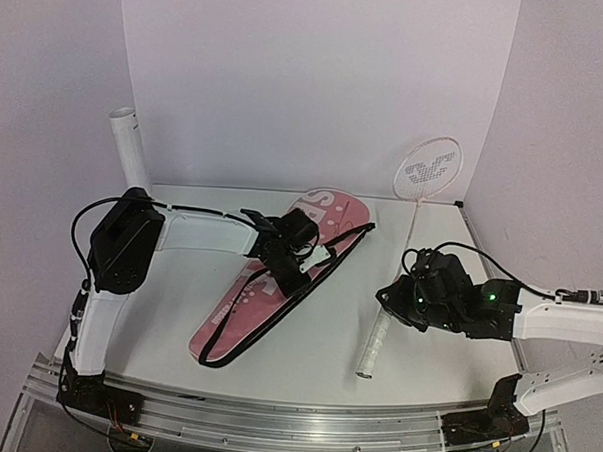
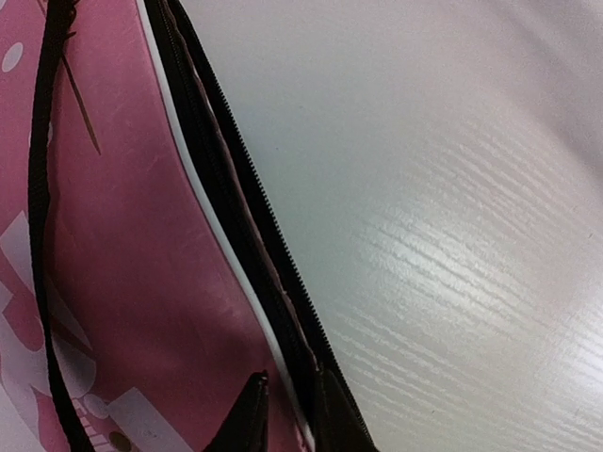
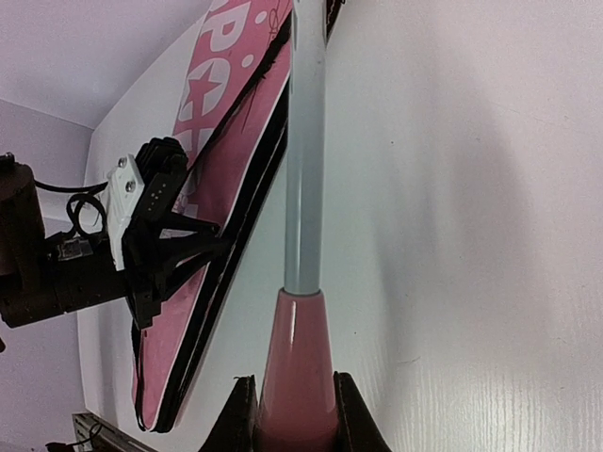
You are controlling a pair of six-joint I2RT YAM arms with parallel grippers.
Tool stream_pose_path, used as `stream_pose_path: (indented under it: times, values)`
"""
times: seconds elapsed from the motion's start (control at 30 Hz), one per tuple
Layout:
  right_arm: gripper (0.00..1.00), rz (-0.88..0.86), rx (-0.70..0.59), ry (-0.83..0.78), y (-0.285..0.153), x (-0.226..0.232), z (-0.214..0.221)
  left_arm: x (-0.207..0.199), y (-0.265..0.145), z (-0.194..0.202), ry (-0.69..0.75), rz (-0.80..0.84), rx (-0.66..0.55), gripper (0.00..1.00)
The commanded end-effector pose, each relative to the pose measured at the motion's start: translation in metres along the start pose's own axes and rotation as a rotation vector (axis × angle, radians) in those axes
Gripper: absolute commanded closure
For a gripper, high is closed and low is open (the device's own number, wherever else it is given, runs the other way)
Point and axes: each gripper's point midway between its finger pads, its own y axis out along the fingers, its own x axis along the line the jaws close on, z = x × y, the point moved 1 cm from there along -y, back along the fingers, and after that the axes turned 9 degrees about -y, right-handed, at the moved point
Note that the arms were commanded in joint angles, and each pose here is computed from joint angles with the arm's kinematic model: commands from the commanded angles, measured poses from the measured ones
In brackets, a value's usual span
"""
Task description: Pack up the badminton gear
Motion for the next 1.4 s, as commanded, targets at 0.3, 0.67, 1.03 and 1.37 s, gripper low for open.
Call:
stream_pose_path:
  times: [0.3, 0.67, 1.03, 1.37]
  values:
    - [1.0, -0.054, -0.064, -0.016, -0.009, 0.021, -0.021, 0.012, -0.035, 0.015, 0.1, -0.126, -0.008, 0.43]
    - [1.0, -0.067, -0.076, -0.027, -0.013, 0.025, -0.025, 0.026, -0.01, 0.046, 0.143, -0.215, 0.074, 0.49]
    - [1.0, -0.074, -0.065, -0.029, -0.013, 0.025, -0.023, 0.019, 0.012, 0.079, 0.102, -0.162, 0.159, 0.92]
    - [1.0, -0.17, 0.027, -0.028, -0.022, 0.043, -0.013, 0.023, -0.085, -0.028, 0.013, -0.164, -0.175, 1.0]
